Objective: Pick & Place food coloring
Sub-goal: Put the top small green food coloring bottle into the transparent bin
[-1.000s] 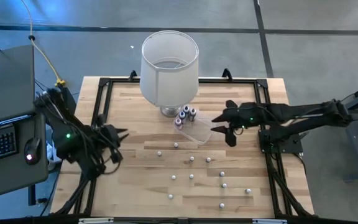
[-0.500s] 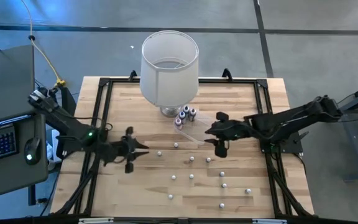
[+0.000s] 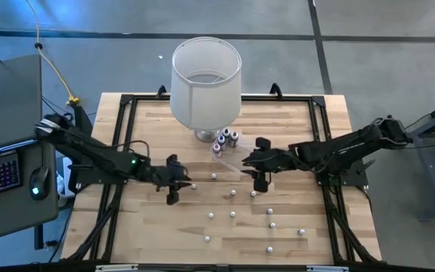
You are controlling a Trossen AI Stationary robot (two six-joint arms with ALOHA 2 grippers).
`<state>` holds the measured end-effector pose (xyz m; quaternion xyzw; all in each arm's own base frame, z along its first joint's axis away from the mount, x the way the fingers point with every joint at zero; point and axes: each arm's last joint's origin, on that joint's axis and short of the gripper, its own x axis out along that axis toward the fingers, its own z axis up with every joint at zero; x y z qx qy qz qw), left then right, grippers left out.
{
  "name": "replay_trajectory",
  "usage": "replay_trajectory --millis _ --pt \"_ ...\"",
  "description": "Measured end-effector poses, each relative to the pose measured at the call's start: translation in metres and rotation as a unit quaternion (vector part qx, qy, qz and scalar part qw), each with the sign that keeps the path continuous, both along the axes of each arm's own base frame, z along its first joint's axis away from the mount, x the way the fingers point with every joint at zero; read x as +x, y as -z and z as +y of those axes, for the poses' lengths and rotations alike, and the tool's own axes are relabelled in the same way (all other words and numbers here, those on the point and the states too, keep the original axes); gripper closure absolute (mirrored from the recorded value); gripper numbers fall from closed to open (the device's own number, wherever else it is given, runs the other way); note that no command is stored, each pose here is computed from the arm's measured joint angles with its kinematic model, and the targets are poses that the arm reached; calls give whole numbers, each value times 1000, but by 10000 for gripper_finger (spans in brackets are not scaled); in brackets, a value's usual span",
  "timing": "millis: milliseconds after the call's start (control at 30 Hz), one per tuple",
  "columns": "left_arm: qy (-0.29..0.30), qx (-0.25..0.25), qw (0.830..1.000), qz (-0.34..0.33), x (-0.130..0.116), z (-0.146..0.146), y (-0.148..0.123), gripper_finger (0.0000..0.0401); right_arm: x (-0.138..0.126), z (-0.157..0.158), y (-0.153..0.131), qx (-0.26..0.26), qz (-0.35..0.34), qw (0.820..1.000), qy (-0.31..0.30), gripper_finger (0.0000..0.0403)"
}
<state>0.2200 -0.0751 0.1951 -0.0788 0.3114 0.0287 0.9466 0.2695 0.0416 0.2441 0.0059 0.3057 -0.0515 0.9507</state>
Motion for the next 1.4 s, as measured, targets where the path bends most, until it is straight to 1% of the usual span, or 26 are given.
replay_trajectory --millis 67,200,300,367,433,567,667,733,800,867,933,1067,1267,1333,1400 --pt "-4 6 1000 17 3 -1 8 323 1 0 -1 2 -6 1000 1 229" --pt "-6 9 1000 24 10 -4 18 322 1 0 -2 5 -13 1000 1 229" --pt "4 0 1000 14 14 -6 19 322 1 0 -2 6 -12 1000 0 228" --pt "5 1 1000 19 14 -6 19 315 1 0 -2 6 -12 1000 1 229" --pt "2 3 1000 19 13 -6 20 300 1 0 -2 6 -12 1000 1 229" --pt "5 17 1000 17 14 -5 19 254 1 0 -2 6 -12 1000 1 229" --pt "4 15 1000 18 13 -5 20 223 1 0 -2 7 -12 1000 1 229" --pt "-3 8 1000 22 14 -6 22 209 1 0 -2 12 -13 1000 4 230" --pt "-7 5 999 38 18 -6 31 202 1 0 -2 18 -13 1000 9 230" --pt "-10 6 999 52 20 -6 39 200 1 0 -2 25 -14 999 14 230" --pt "-13 5 999 52 22 -7 41 200 1 0 -2 28 -14 999 15 230" --pt "-28 18 998 62 25 -4 49 200 1 0 -2 28 -14 999 16 230" --pt "-22 9 998 64 26 -3 50 200 1 0 -2 28 -14 999 16 230" --pt "-17 6 998 65 26 -3 50 207 1 0 -2 28 -14 999 16 230" --pt "-16 5 998 65 26 -3 50 222 1 0 -2 28 -14 999 16 230"
